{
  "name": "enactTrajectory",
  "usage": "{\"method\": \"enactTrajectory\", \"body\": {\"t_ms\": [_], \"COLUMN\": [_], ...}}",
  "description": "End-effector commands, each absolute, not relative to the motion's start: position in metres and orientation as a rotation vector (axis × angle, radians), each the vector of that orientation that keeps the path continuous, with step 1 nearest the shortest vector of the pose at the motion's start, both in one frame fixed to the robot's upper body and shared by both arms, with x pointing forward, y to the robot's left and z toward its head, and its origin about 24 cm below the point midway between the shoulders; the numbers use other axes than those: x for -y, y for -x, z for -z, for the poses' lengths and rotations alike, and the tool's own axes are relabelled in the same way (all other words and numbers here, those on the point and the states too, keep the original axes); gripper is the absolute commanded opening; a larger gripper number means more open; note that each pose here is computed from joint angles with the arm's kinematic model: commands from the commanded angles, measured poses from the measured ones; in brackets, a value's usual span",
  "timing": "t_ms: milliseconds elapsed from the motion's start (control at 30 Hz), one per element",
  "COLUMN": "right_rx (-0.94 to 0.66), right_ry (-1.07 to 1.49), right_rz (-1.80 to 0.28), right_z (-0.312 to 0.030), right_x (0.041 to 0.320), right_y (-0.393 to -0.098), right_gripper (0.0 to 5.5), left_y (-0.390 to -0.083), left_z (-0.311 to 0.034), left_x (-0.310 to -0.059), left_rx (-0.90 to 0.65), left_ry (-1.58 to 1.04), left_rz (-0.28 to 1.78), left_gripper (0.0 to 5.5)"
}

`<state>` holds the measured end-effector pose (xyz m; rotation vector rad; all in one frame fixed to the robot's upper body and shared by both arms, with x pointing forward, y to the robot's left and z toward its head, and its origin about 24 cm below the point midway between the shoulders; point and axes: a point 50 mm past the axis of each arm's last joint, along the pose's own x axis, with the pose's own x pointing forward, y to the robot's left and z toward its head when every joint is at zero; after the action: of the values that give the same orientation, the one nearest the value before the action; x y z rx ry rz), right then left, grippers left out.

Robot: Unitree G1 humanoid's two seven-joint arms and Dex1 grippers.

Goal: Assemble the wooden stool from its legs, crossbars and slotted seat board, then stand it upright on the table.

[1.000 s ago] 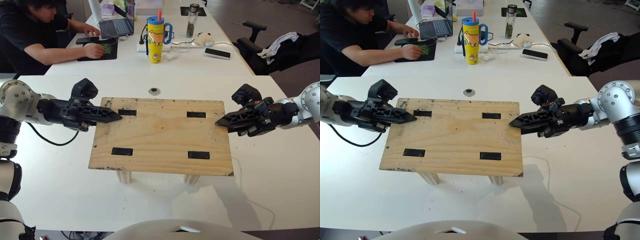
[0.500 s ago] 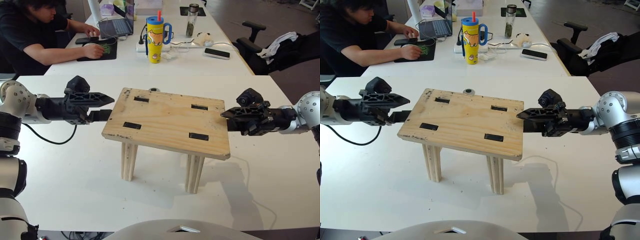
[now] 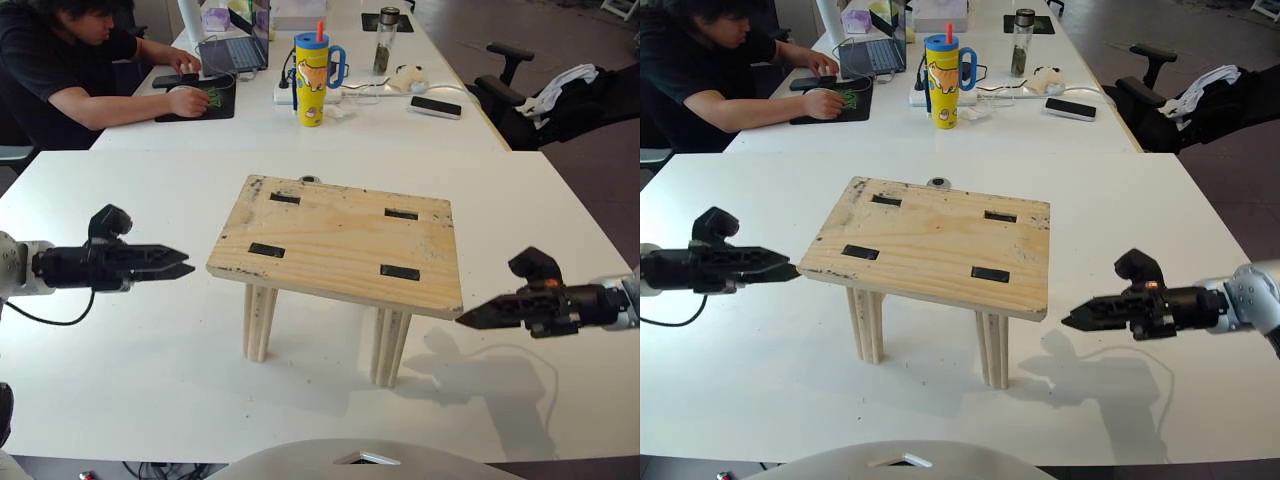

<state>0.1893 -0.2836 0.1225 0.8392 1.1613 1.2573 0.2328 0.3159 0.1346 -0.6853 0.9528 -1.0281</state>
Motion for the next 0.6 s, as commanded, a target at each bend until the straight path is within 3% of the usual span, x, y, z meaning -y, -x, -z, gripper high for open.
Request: {"method": "enactTrajectory", "body": {"t_ms": [33,100,167,300,367,467,600], "right_rx": [-1.179,-1.175,-1.193,-1.01,-0.967,-0.858,-0.835], "right_ry": [-0.691,-0.594,-0.471,-0.559,-0.579,-0.569,-0.542], "right_rz": [-1.452,-1.525,-1.568,-1.565,-1.554,-1.487,-1.444], "right_z": [-0.118,-0.105,-0.091,-0.077,-0.076,-0.067,-0.063], "right_x": [0.258,0.236,0.222,0.19,0.183,0.167,0.161], "right_y": [-0.155,-0.135,-0.116,-0.113,-0.116,-0.134,-0.14], "right_gripper": [3.36,3.02,2.66,2.0,1.72,1.22,0.53], "left_y": [-0.177,-0.152,-0.146,-0.155,-0.152,-0.159,-0.158], "left_z": [-0.098,-0.089,-0.09,-0.118,-0.126,-0.125,-0.125], "left_x": [-0.348,-0.356,-0.347,-0.278,-0.263,-0.223,-0.211], "left_rx": [-1.313,-1.477,-1.476,-1.243,-1.205,-1.002,-0.958], "left_ry": [0.132,-0.16,-0.196,0.002,0.041,0.045,0.028], "left_rz": [1.063,1.204,1.3,1.562,1.639,1.709,1.702], "left_gripper": [4.91,4.6,4.25,3.61,3.34,2.85,2.19]}}
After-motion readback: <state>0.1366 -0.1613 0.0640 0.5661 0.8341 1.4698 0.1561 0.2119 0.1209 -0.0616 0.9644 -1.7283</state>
